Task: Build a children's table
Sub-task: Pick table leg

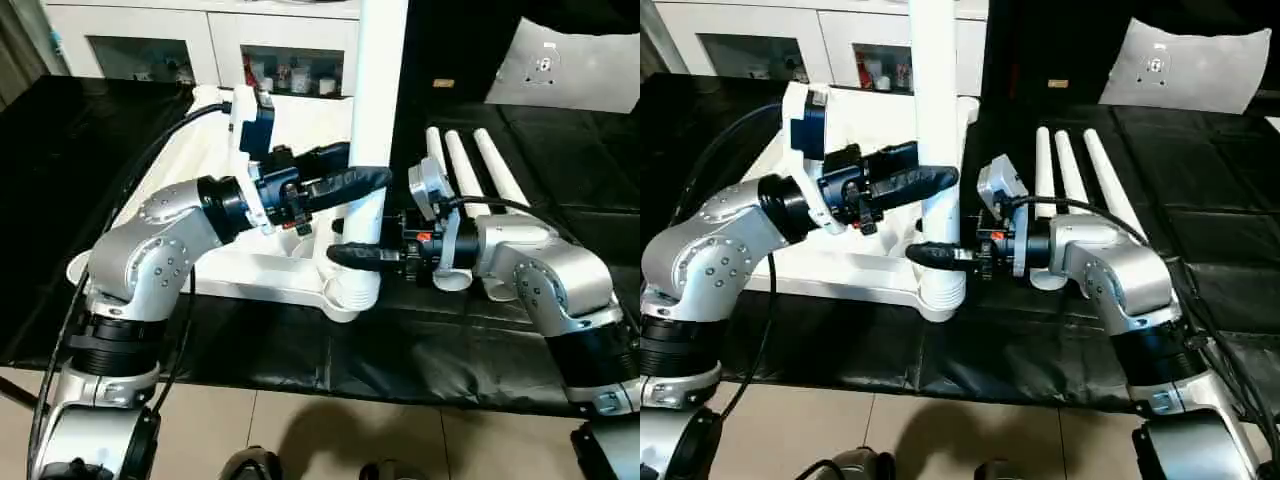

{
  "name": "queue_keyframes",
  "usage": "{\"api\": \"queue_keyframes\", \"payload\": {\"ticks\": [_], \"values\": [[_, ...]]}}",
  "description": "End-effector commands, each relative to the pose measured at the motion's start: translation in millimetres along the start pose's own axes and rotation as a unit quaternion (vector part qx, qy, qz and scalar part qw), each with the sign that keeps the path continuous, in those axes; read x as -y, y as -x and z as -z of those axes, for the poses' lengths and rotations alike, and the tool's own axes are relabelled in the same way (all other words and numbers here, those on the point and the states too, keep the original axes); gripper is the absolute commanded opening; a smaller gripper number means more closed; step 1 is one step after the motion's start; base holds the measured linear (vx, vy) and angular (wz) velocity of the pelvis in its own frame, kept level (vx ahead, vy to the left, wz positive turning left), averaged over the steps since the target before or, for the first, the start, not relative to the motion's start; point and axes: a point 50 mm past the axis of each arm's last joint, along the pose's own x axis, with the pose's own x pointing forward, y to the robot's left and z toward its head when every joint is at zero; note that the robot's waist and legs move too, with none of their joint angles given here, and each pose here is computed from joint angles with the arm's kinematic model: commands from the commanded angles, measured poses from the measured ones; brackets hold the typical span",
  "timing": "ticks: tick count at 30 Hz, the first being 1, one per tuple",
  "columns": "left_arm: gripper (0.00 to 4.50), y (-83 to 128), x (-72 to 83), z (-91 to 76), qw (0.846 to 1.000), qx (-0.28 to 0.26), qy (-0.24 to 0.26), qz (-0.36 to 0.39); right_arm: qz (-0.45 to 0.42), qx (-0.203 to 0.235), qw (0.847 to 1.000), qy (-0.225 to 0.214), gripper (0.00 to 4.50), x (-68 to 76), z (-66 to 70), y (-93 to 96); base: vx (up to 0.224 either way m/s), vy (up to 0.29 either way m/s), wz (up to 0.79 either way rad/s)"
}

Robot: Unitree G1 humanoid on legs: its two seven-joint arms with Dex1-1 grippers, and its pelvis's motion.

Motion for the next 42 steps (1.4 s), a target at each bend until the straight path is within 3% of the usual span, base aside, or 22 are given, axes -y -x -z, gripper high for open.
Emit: {"api": "queue_keyframes", "payload": {"ticks": [1,4,5,9,18,20,24,25,28,32,42], "values": [[1.81,-5.7,1.8,-7.3,1.0,0.009,-0.015,0.011,0.019,-0.002,1.0,-0.001,1.88,3.1,-0.6,1.0,0.0,0.0,0.0],[1.81,-6.1,-3.6,-4.4,1.0,-0.007,-0.009,-0.014,0.026,0.002,1.0,-0.001,1.88,3.8,-0.6,0.3,0.0,0.0,0.0],[2.37,-6.1,-4.0,-4.4,1.0,-0.007,-0.009,-0.014,0.027,0.003,1.0,-0.001,1.88,3.9,-0.6,0.2,0.0,0.0,0.0],[2.61,-6.2,-3.8,-4.4,1.0,-0.001,0.001,-0.019,0.046,0.009,0.999,0.005,1.88,5.9,-1.2,-0.6,0.0,0.0,0.0],[3.32,-4.3,-13.6,0.6,0.986,-0.002,-0.063,-0.157,0.1,0.043,0.994,0.002,1.88,7.7,-3.3,-7.4,0.0,0.0,0.0],[3.32,-8.1,-12.8,3.1,0.977,-0.001,-0.07,-0.201,0.109,0.051,0.993,-0.001,1.88,7.7,-3.2,-10.6,0.0,0.0,0.0],[3.32,-12.1,-6.8,9.5,0.973,-0.002,-0.072,-0.219,0.116,0.054,0.992,-0.003,1.88,8.0,-3.0,-14.3,0.0,0.0,0.0],[3.06,-12.8,-5.6,10.6,0.973,0.001,-0.068,-0.22,0.117,0.055,0.992,-0.003,1.88,8.3,-3.0,-14.7,0.0,0.0,0.0],[2.98,-15.4,-1.2,14.9,0.974,0.003,-0.055,-0.22,0.12,0.054,0.991,-0.003,1.88,8.7,-3.5,-15.6,0.0,0.0,0.0],[2.49,-20.2,5.5,21.4,0.975,-0.008,-0.049,-0.216,0.124,0.053,0.991,0.0,1.88,9.6,-4.4,-16.8,0.0,0.0,0.0],[1.91,-17.6,1.3,18.5,0.971,-0.004,-0.047,-0.234,0.127,0.054,0.99,0.001,1.88,10.3,-4.9,-17.0,0.0,0.0,0.0]]}}
